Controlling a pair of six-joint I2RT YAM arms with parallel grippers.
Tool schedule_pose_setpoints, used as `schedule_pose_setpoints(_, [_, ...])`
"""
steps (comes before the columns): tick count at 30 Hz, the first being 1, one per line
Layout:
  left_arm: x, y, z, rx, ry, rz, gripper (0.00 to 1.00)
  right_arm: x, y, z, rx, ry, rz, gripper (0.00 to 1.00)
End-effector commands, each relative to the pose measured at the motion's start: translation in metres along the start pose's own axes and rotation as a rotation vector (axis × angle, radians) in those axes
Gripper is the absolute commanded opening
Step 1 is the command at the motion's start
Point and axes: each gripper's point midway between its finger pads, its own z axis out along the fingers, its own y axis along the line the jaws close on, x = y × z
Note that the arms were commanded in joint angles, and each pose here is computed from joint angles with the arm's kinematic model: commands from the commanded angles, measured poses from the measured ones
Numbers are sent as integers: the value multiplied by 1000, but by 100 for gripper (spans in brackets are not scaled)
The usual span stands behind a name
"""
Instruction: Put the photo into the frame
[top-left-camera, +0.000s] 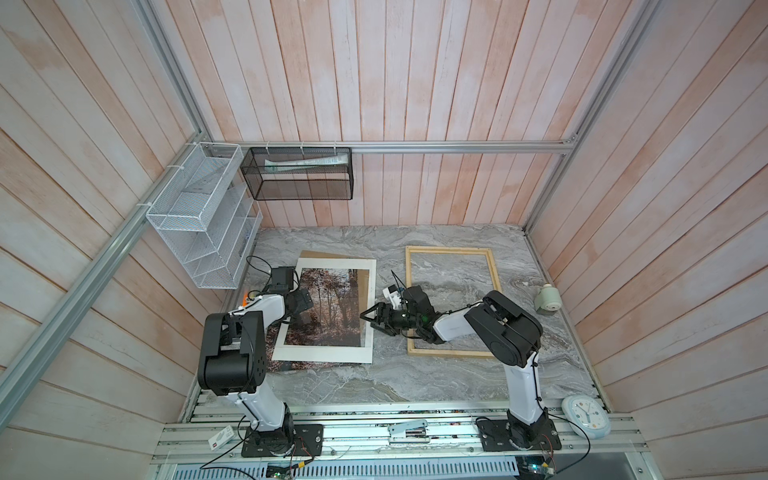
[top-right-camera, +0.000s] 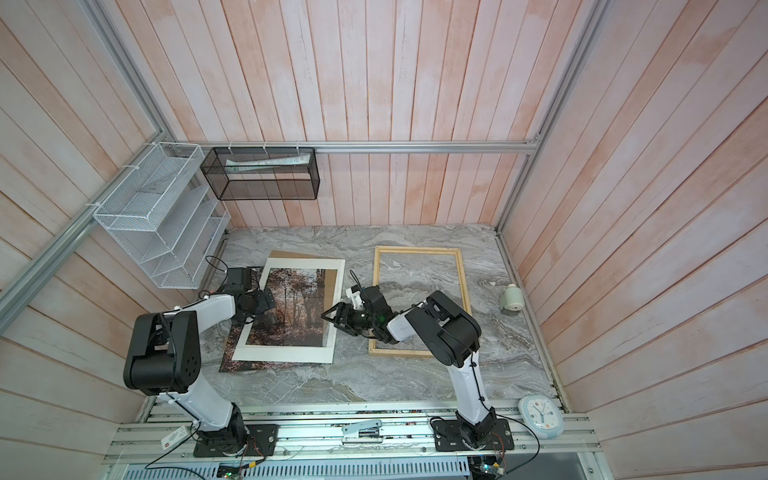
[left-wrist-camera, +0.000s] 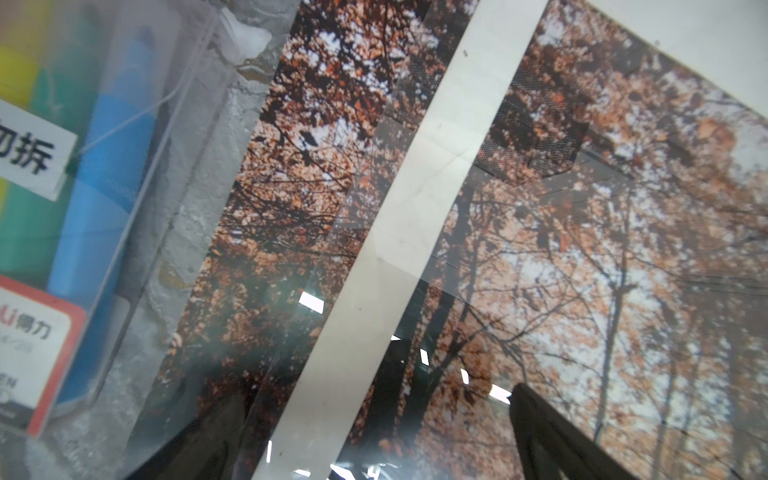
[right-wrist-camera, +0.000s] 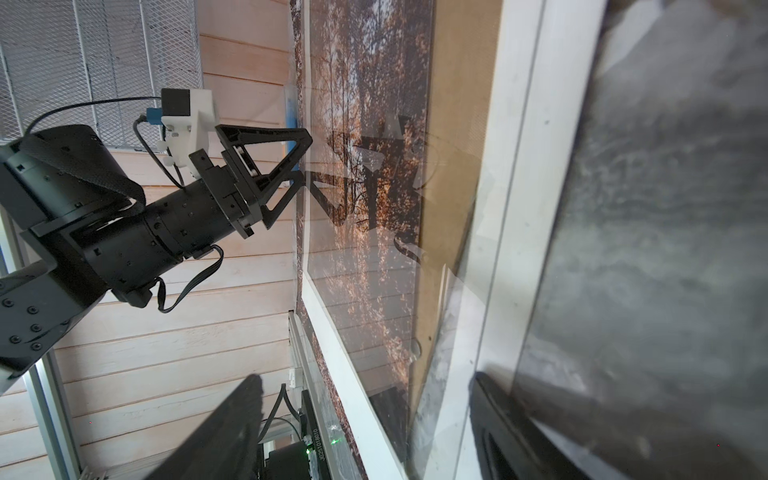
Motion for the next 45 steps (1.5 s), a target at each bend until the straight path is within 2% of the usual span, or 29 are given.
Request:
schedule_pose_setpoints(1, [18,-9,1,73,55,-2,100,6,-20,8,42,16,42,79])
schedule_pose_setpoints(9, [20,-19,-1,133,64,-3,100,-1,5,7,-60,37,9,79])
schedule_pose_setpoints(17, [21,-29,-5,194,61,-1,100,-13,8,11,-56,39,-14,74])
schedule_pose_setpoints(28, [22,-24,-6,174,55,-1,100,-14,1,12,-27,68,-44,44])
schedule_pose_setpoints(31, [19,-25,-7,172,46,-5,100,-14,0,13,-20,75,-49,30])
schedule_pose_setpoints(32, [18,-25,-8,173,43,-5,100,-14,0,13,-18,77,-51,28])
schedule_pose_setpoints(38, [12,-27,-15,184,21,-7,100,-16,2,15,-16,83,-66,25])
schedule_pose_setpoints(45, [14,-28,-14,191,24,-7,100,-24,-1,20,4,78,-86,32])
